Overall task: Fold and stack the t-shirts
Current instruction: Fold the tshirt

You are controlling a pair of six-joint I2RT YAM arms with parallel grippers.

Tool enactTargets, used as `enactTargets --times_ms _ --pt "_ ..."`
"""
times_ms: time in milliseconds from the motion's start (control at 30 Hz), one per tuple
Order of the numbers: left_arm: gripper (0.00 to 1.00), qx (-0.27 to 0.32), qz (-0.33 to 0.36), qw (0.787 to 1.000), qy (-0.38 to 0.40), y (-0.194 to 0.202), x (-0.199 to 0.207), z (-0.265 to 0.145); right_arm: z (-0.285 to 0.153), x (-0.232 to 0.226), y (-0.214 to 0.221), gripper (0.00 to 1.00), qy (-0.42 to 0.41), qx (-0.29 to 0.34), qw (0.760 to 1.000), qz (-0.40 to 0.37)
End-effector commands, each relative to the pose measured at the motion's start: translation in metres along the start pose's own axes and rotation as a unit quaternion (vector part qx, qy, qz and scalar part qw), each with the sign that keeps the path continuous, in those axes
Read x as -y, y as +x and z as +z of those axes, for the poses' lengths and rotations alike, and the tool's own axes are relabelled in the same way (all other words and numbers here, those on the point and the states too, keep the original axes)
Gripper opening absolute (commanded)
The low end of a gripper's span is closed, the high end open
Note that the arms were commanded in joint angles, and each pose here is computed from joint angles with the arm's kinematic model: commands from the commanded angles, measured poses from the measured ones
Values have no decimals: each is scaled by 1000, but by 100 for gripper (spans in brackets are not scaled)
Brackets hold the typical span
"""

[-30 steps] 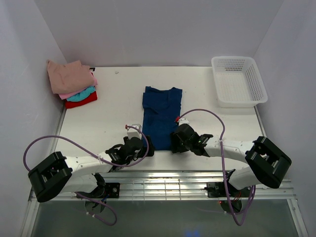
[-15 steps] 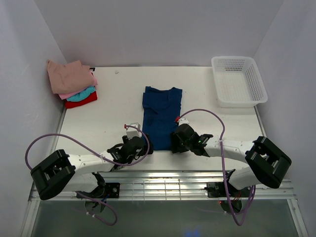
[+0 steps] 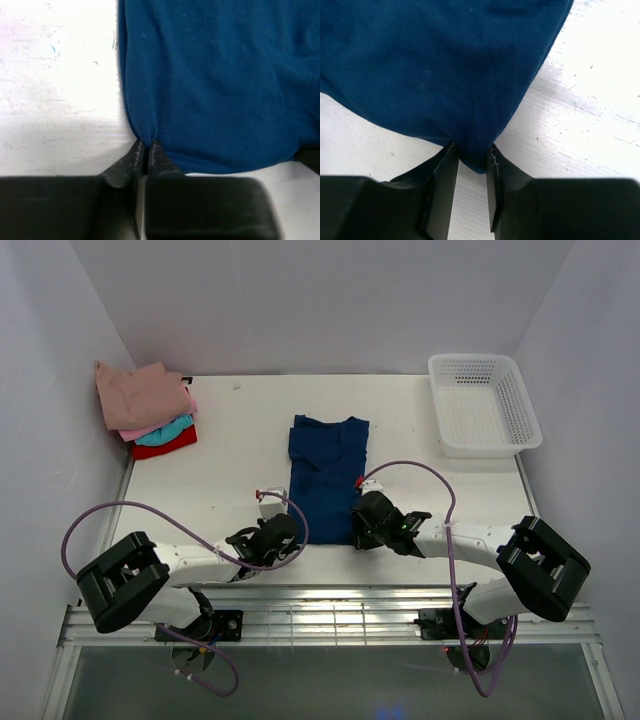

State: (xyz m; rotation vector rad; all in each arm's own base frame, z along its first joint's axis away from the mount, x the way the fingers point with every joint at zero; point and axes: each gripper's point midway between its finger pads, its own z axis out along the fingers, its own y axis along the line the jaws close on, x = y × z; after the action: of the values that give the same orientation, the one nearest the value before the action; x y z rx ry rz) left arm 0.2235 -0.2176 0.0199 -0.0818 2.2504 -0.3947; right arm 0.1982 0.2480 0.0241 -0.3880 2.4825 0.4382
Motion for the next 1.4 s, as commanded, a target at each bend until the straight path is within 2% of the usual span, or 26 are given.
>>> enactTargets --times_ms 0,167,333,467,667,800,1133,1367 --pt "0 -66 31 997 -29 30 -19 -5 -4 -3 -6 31 -1 10 1000 3" --pt "0 -72 39 996 -38 32 -23 -8 0 -4 -3 8 0 5 1000 4" --pt "0 -88 29 995 -20 32 -16 -17 -7 -8 -3 8 -9 3 1000 10" --pt "0 -74 13 997 -22 17 -13 -28 -21 -7 -16 8 4 26 1000 12" --pt "0 16 11 1000 -12 -50 16 -35 -41 -10 -70 8 25 103 994 12" --pt "0 60 15 998 -18 -87 36 -33 -40 -12 -99 8 40 123 992 5" --pt "0 149 -2 987 -52 -149 36 -22 -28 2 -186 8 76 166 983 -6" --pt "0 176 -26 983 -38 -196 22 10 -9 19 -228 8 86 170 982 -10"
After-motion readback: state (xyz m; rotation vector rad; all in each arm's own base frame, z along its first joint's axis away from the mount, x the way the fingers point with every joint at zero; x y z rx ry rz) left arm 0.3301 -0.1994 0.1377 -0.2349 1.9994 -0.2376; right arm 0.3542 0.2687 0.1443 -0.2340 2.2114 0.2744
